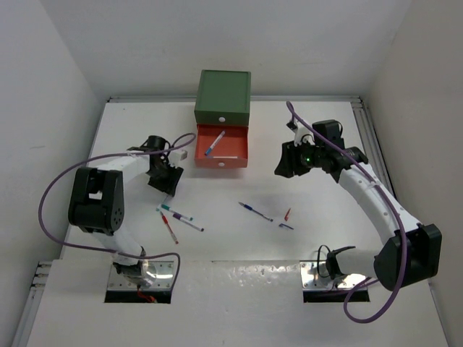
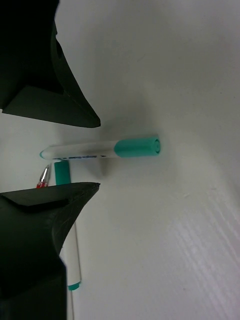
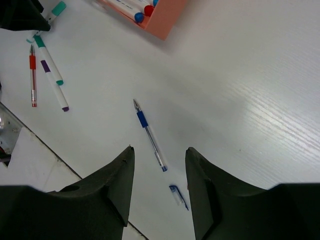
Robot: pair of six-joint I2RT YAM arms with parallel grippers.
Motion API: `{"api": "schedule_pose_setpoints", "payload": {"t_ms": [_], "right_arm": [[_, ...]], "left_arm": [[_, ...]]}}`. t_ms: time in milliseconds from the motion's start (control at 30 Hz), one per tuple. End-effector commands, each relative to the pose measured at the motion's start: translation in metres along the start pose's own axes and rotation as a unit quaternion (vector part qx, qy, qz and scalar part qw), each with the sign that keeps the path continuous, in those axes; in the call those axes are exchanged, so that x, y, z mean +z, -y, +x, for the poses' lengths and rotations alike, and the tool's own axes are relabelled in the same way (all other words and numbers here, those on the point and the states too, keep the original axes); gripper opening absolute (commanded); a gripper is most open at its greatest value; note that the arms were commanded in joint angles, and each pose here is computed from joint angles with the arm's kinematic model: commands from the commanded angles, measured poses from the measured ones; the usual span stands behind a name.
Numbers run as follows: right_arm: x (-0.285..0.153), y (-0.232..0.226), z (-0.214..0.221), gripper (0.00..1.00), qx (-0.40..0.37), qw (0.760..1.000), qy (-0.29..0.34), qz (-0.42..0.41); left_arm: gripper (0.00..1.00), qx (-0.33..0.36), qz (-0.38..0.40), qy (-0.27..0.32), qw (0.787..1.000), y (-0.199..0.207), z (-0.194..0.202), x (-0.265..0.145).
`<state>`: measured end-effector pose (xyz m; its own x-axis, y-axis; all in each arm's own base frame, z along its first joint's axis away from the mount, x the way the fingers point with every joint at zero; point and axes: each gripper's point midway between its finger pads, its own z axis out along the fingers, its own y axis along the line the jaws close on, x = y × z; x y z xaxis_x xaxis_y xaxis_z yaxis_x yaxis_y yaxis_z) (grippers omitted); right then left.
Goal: Sort the stationery into containers
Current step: Pick up the pen from the center of the board.
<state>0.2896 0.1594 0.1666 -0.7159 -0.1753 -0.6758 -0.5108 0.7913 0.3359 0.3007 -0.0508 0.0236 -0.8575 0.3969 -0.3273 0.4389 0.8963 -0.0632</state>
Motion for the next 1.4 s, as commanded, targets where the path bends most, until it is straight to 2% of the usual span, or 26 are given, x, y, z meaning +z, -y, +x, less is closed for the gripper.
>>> {"api": "schedule_pose_setpoints", "payload": {"t_ms": [0,100,167,300,400,433,500,567,667,767,833,933,967,1000,1033,1067,1100,1133,1167,1233,1367], "right_arm": [[-0.004,0.000,-0.011,0.45,-0.015,1.000,0.015,0.002],[-0.003,0.001,-0.010,0.45,-0.014,1.000,0.014,0.002],[-0.003,0.002,-0.010,0.45,-0.013,1.000,0.015,0.001],[-0.003,-0.002,-0.014,0.46,-0.014,1.000,0.020,-0.010],[-0.008,-0.009,-0.028,0.60,-0.019,0.999,0.042,-0.022],[-0.008,-0.010,-0.034,0.70,-0.021,0.998,0.050,-0.026],[-0.010,-0.018,-0.040,0.74,-0.023,0.997,0.055,-0.042],[-0.013,-0.027,-0.050,0.74,-0.023,0.996,0.062,-0.061],[-0.015,-0.040,-0.061,0.74,-0.025,0.994,0.074,-0.082],[-0.013,-0.057,-0.068,0.74,-0.023,0.990,0.089,-0.111],[-0.010,-0.074,-0.075,0.73,-0.019,0.985,0.097,-0.139],[-0.001,-0.104,-0.089,0.72,-0.020,0.977,0.109,-0.183],[0.002,-0.112,-0.095,0.72,-0.019,0.975,0.112,-0.193],[0.000,-0.124,-0.113,0.72,-0.027,0.969,0.133,-0.208],[0.012,-0.136,-0.114,0.72,-0.008,0.967,0.118,-0.227],[0.013,-0.145,-0.122,0.72,-0.006,0.963,0.123,-0.239],[0.007,-0.160,-0.144,0.72,-0.017,0.955,0.148,-0.256],[0.020,-0.171,-0.146,0.72,-0.007,0.953,0.135,-0.272],[0.013,-0.184,-0.164,0.72,-0.018,0.947,0.152,-0.283],[0.018,-0.204,-0.173,0.72,-0.025,0.941,0.151,-0.302],[0.032,-0.226,-0.185,0.72,-0.042,0.933,0.154,-0.322]], "left_arm": [[0.53,-0.003,-0.012,0.028,1.000,-0.007,-0.024,0.007],[0.47,-0.007,-0.011,0.016,1.000,-0.010,-0.022,0.017],[0.38,-0.013,-0.013,0.008,1.000,-0.013,-0.021,0.022],[0.28,-0.031,-0.014,-0.004,0.999,-0.015,-0.017,0.029],[0.19,-0.054,-0.016,-0.006,0.998,-0.018,-0.011,0.029],[0.16,-0.059,-0.019,-0.004,0.998,-0.019,-0.011,0.028],[0.10,-0.073,-0.021,0.000,0.997,-0.024,-0.005,0.027],[0.03,-0.085,-0.026,0.021,0.996,-0.031,-0.010,0.016],[0.00,-0.110,-0.026,0.096,0.989,-0.049,-0.033,-0.019],[0.00,-0.125,-0.015,0.235,0.964,-0.066,-0.073,-0.085],[0.00,-0.118,0.021,0.340,0.933,-0.059,-0.101,-0.140],[0.00,-0.106,0.107,0.438,0.886,-0.023,-0.130,-0.202],[0.00,-0.128,0.142,0.452,0.871,-0.010,-0.136,-0.215],[0.00,-0.116,0.171,0.473,0.857,0.007,-0.139,-0.235],[0.00,-0.097,0.187,0.500,0.840,0.018,-0.149,-0.253],[0.00,-0.107,0.222,0.513,0.822,0.031,-0.152,-0.265],[0.00,-0.098,0.234,0.527,0.811,0.042,-0.154,-0.279],[0.00,-0.079,0.246,0.545,0.798,0.053,-0.159,-0.292],[0.00,-0.089,0.269,0.544,0.790,0.061,-0.159,-0.297],[0.00,-0.077,0.289,0.552,0.778,0.074,-0.162,-0.311],[0.00,-0.081,0.319,0.546,0.770,0.088,-0.164,-0.320]]}}
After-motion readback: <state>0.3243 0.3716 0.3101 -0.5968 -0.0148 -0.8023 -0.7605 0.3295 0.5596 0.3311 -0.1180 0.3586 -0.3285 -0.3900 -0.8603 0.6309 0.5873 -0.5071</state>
